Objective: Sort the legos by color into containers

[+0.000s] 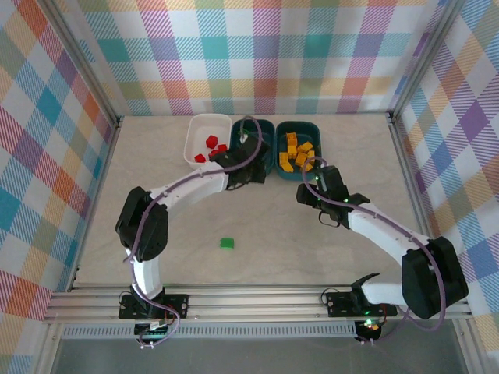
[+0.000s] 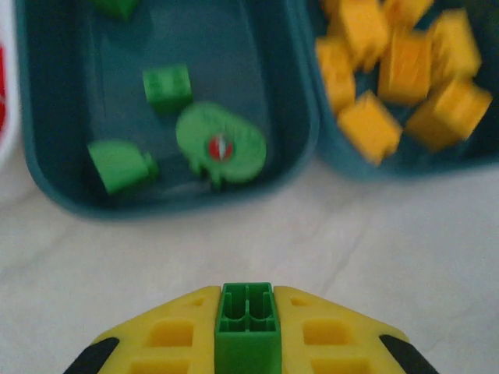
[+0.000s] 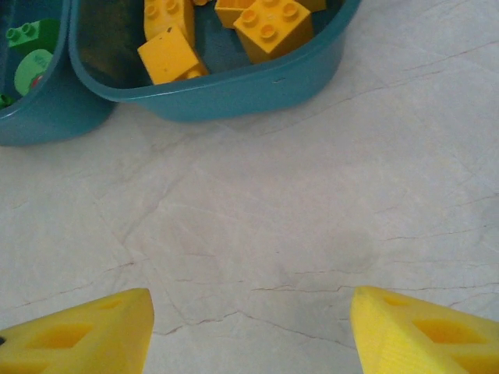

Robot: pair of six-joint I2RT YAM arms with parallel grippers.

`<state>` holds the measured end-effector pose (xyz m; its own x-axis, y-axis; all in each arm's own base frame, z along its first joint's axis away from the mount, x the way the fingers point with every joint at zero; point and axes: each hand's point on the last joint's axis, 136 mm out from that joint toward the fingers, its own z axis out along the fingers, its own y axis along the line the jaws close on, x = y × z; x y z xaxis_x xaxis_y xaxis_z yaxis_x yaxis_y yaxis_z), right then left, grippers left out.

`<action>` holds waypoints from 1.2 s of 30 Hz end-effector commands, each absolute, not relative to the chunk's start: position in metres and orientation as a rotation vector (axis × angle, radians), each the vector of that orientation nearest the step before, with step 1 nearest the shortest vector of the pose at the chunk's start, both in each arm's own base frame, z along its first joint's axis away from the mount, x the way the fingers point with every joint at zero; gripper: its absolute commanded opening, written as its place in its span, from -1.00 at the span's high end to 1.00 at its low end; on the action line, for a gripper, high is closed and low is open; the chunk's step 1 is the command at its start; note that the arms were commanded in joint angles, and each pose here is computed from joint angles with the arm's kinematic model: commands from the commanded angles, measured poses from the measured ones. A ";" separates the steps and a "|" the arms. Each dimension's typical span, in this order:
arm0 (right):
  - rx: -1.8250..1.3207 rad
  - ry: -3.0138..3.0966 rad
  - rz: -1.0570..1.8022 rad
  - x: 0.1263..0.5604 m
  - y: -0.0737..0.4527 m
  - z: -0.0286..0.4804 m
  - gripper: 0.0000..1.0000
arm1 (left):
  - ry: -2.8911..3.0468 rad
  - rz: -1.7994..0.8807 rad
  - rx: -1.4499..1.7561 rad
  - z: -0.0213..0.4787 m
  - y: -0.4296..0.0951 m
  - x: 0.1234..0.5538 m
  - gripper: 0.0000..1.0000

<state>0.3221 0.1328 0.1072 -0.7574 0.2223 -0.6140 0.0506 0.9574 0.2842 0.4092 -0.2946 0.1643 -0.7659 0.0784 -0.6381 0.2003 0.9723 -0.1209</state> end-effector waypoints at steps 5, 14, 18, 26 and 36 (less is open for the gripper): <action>0.290 2.319 0.320 0.333 0.125 0.113 -0.37 | 2.518 -0.474 -0.055 0.165 -0.286 0.483 0.83; 0.319 2.311 0.313 0.333 0.122 0.112 -0.37 | 2.565 -0.488 -0.077 0.151 -0.290 0.532 0.72; 0.316 2.308 0.312 0.334 0.122 0.112 -0.39 | 2.556 -0.495 -0.092 0.146 -0.288 0.540 0.61; 0.307 2.328 0.304 0.335 0.124 0.107 -0.41 | 2.576 -0.539 -0.060 0.143 -0.293 0.537 -0.09; 0.314 2.311 0.316 0.333 0.123 0.110 -0.43 | 2.530 -0.538 -0.017 0.186 -0.285 0.470 -0.43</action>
